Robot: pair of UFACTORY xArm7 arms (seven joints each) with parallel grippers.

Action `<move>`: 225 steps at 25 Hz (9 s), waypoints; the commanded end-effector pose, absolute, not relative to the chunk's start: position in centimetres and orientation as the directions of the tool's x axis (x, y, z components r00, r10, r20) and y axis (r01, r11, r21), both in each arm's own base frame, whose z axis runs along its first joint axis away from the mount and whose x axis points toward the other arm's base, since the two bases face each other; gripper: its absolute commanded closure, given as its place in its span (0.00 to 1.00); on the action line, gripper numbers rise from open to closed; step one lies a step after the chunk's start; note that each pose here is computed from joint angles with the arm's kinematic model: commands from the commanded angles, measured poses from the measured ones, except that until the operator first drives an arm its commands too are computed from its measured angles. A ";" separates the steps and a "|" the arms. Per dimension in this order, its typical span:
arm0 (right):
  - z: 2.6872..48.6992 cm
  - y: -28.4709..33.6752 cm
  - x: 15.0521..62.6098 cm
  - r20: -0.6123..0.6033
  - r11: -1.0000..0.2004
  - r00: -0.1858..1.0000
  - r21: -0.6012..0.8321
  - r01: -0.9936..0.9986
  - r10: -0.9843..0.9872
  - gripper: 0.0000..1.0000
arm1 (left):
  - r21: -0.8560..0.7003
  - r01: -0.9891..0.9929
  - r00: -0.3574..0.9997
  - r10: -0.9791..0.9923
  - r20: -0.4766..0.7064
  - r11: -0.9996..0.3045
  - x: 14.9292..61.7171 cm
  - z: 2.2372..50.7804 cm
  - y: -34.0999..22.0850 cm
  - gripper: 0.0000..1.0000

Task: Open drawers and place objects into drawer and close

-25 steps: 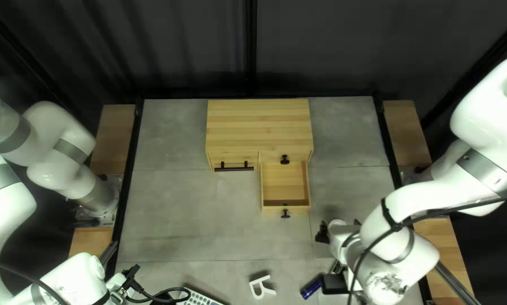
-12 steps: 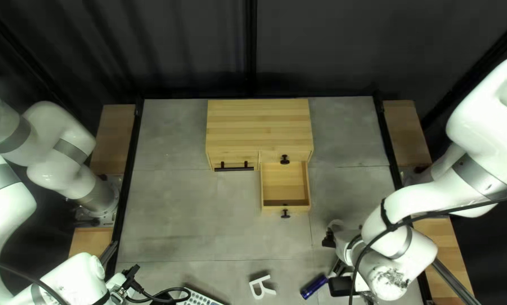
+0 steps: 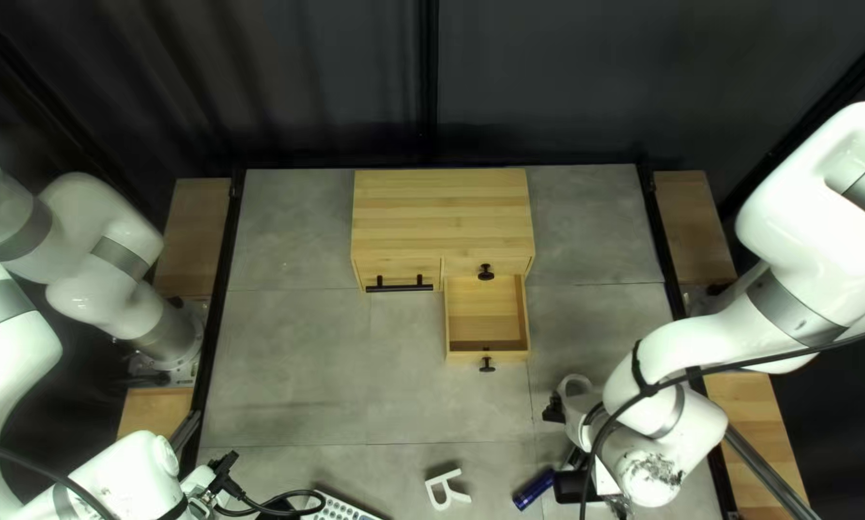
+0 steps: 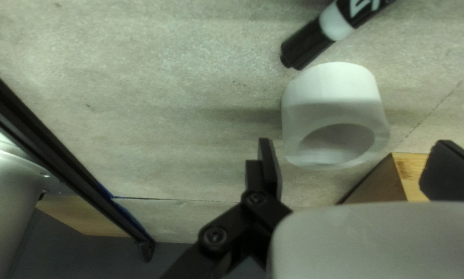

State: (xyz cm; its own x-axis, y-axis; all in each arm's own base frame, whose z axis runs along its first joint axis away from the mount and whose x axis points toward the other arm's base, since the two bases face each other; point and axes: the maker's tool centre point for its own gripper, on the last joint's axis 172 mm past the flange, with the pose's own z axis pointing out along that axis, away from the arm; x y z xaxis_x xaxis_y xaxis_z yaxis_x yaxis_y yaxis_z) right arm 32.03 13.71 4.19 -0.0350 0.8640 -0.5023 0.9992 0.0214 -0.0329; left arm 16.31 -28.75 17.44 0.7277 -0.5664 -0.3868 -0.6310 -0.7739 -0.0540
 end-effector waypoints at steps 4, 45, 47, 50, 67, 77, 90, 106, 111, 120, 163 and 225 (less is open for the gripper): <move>3.4 13.3 31.9 -0.498 0.012 -0.025 -0.031 0.999 0.867 0.00 | -0.054 -0.631 0.728 -0.566 -0.387 -0.774 16.3 17.4 -28.8 0.00; 16.7 1.8 46.5 -0.616 0.047 -0.003 0.056 0.997 0.788 0.97 | -0.054 -0.631 0.728 -0.566 -0.387 -0.774 16.3 17.4 -28.8 0.00; 16.1 2.0 47.2 -0.612 0.052 -0.010 0.050 0.997 0.791 0.97 | -0.054 -0.631 0.728 -0.566 -0.387 -0.774 16.3 17.4 -28.8 0.00; 14.9 2.1 47.8 -0.602 0.059 -0.024 0.039 0.998 0.798 0.97 | -0.054 -0.631 0.728 -0.566 -0.387 -0.774 16.3 17.4 -28.8 0.00; 10.5 0.0 47.6 -0.572 0.065 -0.050 0.007 0.998 0.819 0.96 | -0.054 -0.631 0.728 -0.566 -0.387 -0.774 16.3 17.4 -28.8 0.00; 9.3 -1.6 48.2 -0.564 0.067 -0.053 0.004 0.998 0.824 0.96 | -0.054 -0.631 0.728 -0.566 -0.387 -0.774 16.3 17.4 -28.8 0.00; 8.4 -2.8 48.4 -0.563 0.056 -0.045 0.001 0.998 0.825 0.90 | -0.054 -0.631 0.728 -0.566 -0.387 -0.774 16.3 17.4 -28.8 0.00; 7.5 -4.3 48.7 -0.550 0.068 -0.065 -0.015 0.998 0.832 0.91 | -0.054 -0.631 0.728 -0.566 -0.387 -0.774 16.3 17.4 -28.8 0.00; 7.6 -4.4 48.5 -0.546 0.063 -0.069 -0.028 0.998 0.835 0.91 | -0.054 -0.631 0.728 -0.566 -0.387 -0.774 16.3 17.4 -28.8 0.00; 7.4 -4.4 48.9 -0.524 0.088 -0.095 -0.039 0.995 0.846 0.91 | -0.054 -0.631 0.728 -0.566 -0.387 -0.774 16.3 17.4 -28.8 0.00; 6.1 -5.5 49.3 -0.529 0.070 -0.069 -0.018 0.997 0.846 0.00 | -0.054 -0.631 0.728 -0.566 -0.387 -0.774 16.3 17.4 -28.8 0.00; 11.0 3.8 52.8 -0.469 0.055 -0.107 -0.123 0.991 0.877 0.00 | -0.054 -0.631 0.728 -0.566 -0.387 -0.774 16.3 17.4 -28.8 0.00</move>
